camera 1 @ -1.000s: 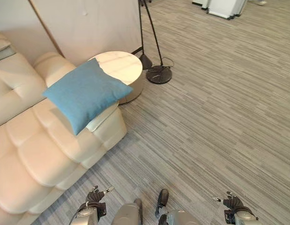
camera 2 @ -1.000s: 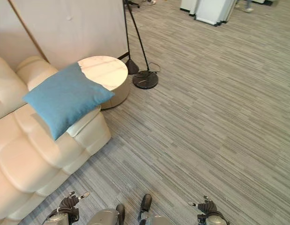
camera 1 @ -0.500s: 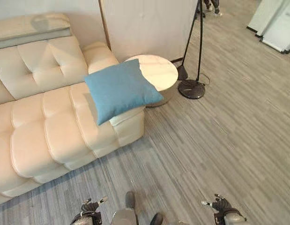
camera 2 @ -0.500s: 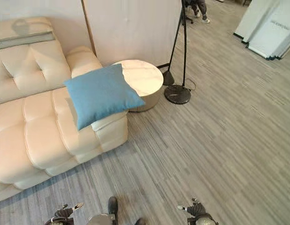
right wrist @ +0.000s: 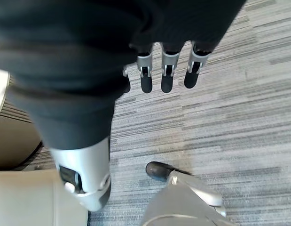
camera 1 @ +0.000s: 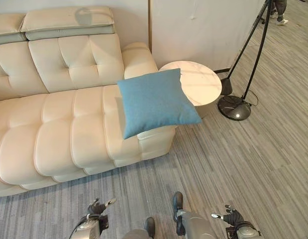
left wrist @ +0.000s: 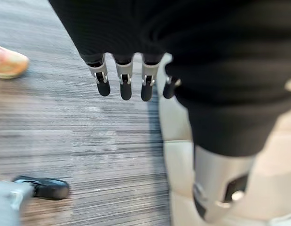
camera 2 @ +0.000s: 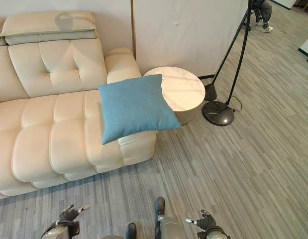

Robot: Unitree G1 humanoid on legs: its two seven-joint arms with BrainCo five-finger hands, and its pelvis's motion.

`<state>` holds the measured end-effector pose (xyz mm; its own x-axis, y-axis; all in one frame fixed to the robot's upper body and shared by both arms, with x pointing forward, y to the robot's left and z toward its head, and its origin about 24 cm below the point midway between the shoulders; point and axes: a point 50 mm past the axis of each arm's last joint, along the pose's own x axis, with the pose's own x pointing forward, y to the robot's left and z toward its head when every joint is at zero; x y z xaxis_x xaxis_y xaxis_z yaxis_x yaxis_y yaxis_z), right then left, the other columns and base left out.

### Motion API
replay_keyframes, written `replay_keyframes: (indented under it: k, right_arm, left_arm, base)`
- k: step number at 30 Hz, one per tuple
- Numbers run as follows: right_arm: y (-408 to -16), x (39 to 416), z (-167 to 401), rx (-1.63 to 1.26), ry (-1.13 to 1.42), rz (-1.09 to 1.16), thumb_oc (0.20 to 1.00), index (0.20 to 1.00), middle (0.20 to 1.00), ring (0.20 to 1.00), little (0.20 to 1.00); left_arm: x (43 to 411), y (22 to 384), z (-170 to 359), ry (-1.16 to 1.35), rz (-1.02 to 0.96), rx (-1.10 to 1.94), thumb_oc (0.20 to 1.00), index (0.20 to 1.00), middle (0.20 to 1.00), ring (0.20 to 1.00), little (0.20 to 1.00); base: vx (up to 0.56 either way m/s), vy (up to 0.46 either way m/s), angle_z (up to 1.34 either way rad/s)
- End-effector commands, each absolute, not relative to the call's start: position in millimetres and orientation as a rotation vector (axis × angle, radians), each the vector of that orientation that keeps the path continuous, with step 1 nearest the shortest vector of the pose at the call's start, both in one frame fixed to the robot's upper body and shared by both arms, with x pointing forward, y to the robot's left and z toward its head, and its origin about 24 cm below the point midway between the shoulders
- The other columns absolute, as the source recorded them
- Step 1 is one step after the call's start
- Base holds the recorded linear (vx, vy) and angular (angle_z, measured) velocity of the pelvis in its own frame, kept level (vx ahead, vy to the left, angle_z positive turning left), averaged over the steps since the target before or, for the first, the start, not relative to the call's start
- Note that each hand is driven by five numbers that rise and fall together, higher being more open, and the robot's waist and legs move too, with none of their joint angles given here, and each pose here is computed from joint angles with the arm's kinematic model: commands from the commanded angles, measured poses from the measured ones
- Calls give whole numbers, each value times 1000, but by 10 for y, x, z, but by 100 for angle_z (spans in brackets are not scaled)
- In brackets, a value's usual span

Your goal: Pick up all the scattered cushions and arrange them neatly on the sofa.

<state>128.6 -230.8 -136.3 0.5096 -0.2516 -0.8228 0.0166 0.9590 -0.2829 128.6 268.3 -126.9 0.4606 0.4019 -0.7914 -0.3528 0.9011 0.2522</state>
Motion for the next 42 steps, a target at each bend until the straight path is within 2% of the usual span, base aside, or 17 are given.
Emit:
replay_keyframes:
  k: [1, 7, 15, 20, 33, 42]
  right_arm:
    - [-2500, 1294, -1306, -285, 1014, -210, 1000, 1000, 1000, 1000, 1000]
    - [-2560, 1233, -1326, -285, 1040, -216, 1000, 1000, 1000, 1000, 1000]
    - [-2647, 1409, -1198, -288, 960, -238, 1000, 1000, 1000, 1000, 1000]
    - [-2628, 1475, -1161, -296, 932, -231, 1000, 1000, 1000, 1000, 1000]
    - [-2482, 1459, -1205, -322, 941, -146, 1000, 1000, 1000, 1000, 1000]
    - [-2296, 1618, -1163, -312, 887, -98, 1000, 1000, 1000, 1000, 1000]
  left_arm:
    - [1557, 2669, -1145, 883, 417, 90, 1000, 1000, 1000, 1000, 1000]
    - [1543, 2535, -1196, 897, 387, 46, 1000, 1000, 1000, 1000, 1000]
    - [1651, 2427, -1163, 864, 347, 19, 1000, 1000, 1000, 1000, 1000]
    - [1556, 2441, -1203, 898, 347, 43, 1000, 1000, 1000, 1000, 1000]
    - [1308, 2491, -1310, 984, 369, 69, 1000, 1000, 1000, 1000, 1000]
    - [1548, 2523, -1192, 913, 338, 141, 1000, 1000, 1000, 1000, 1000]
  base:
    - [398, -159, 45]
    - [383, -198, 37]
    - [199, -158, 38]
    - [215, -47, 40]
    - [305, 118, -6]
    - [112, 164, 1]
